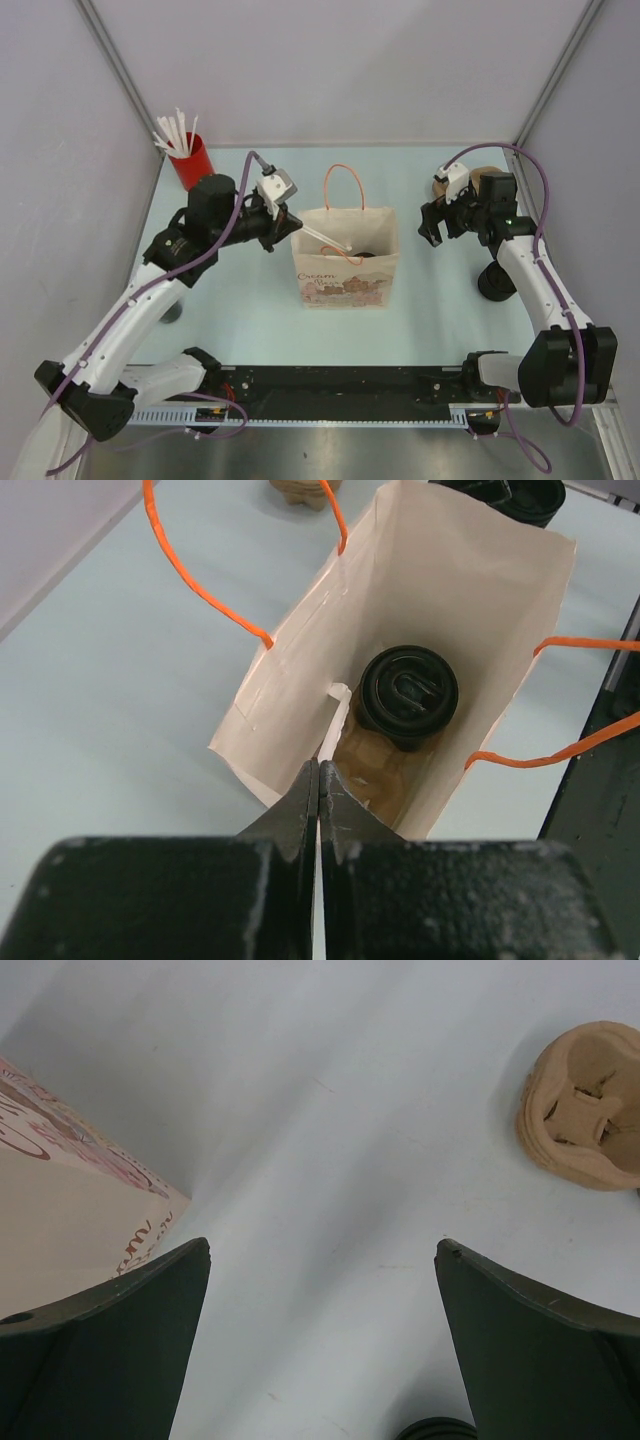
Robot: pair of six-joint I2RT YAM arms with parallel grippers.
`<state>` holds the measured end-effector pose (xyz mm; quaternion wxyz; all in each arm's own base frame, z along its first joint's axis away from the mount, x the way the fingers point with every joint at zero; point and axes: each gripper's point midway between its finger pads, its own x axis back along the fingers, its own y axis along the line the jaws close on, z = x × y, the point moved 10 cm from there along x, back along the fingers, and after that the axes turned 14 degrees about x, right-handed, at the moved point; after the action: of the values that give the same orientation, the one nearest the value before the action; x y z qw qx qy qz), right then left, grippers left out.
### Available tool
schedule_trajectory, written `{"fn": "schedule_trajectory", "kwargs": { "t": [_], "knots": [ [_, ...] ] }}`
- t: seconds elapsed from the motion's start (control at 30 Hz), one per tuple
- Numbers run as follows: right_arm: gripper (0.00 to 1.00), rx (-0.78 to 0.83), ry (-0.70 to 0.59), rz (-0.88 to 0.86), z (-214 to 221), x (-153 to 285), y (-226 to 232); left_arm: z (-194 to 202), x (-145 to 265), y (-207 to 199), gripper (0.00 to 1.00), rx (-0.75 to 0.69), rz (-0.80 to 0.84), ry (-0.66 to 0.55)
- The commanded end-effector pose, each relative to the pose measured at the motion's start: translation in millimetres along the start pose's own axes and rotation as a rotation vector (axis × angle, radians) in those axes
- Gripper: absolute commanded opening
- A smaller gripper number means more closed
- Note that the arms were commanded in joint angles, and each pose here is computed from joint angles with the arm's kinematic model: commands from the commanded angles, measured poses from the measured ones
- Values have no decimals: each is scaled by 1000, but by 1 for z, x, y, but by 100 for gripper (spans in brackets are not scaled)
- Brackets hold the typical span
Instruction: Pack the takeout coffee
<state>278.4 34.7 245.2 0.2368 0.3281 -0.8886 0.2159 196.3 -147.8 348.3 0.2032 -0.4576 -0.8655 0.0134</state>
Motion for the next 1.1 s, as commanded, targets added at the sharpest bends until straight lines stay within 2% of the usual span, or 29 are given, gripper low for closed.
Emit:
{"fn": "schedule_trajectory", "kwargs": {
  "t": [0.0,0.77,0.93,0.97,1.07],
  "knots": [
    [100,14,5,1,2,-1,-2,-1,-3,-2,0,-77,-24,-27],
    [100,13,17,-2,4,-3,-2,18,-4,-13,1,-216,-12,-20],
    [100,11,18,2,4,-2,-3,18,-1,-15,16,-228,7,-23],
    [100,11,19,1,5,-3,-3,18,0,-16,24,-229,12,-21],
    [100,11,18,0,5,-3,-3,15,3,-18,37,-233,29,-27]
  ]
}}
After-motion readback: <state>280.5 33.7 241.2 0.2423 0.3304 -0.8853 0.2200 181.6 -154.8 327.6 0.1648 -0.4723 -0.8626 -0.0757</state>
